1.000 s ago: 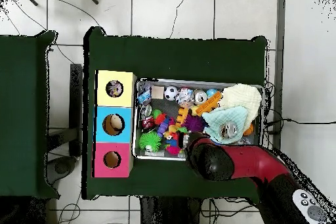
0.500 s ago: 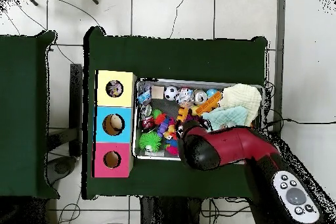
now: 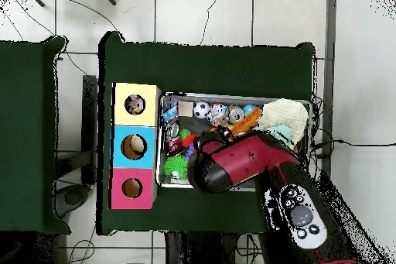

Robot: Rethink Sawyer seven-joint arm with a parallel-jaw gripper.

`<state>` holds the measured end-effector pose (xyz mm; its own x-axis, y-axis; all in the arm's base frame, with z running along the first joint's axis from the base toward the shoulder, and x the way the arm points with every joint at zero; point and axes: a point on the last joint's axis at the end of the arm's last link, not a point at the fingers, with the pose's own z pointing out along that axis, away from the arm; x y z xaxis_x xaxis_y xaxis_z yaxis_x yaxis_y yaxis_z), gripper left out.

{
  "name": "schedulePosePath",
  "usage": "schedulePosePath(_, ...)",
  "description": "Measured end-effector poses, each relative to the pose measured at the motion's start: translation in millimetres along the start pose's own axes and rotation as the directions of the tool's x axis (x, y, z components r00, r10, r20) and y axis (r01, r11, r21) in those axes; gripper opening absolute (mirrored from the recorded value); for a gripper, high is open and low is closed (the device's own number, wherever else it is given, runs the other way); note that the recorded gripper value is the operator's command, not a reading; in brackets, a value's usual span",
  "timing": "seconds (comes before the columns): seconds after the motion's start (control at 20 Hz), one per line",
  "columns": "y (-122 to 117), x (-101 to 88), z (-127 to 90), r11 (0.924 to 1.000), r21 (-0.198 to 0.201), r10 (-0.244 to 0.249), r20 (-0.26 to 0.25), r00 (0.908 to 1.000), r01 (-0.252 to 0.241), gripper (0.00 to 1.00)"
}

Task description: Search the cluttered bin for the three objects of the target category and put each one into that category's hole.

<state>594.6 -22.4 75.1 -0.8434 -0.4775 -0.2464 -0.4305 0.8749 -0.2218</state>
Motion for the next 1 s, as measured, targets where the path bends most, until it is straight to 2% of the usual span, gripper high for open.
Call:
schedulePosePath(0.15,2,-1.3,1,0.9994,0.019,-0.03,-0.003,0.9995,0.03,1.0)
schedulePosePath(0.3,-1,-2.0,1,0.9944,0.065,-0.083,-0.012,0.9964,0.084,1.0)
schedulePosePath(0.45,-9,-1.9,1,0.99,0.096,-0.102,-0.018,0.9946,0.104,1.0)
schedulePosePath(0.6,-19,0.4,3,0.9891,0.112,-0.092,-0.026,0.9954,0.095,1.0)
schedulePosePath(0.8,-39,10.3,13,0.9878,0.139,-0.062,-0.06,0.9962,0.07,1.0)
schedulePosePath(1.0,-52,22.4,25,0.9879,0.146,-0.038,-0.086,0.9956,0.05,1.0)
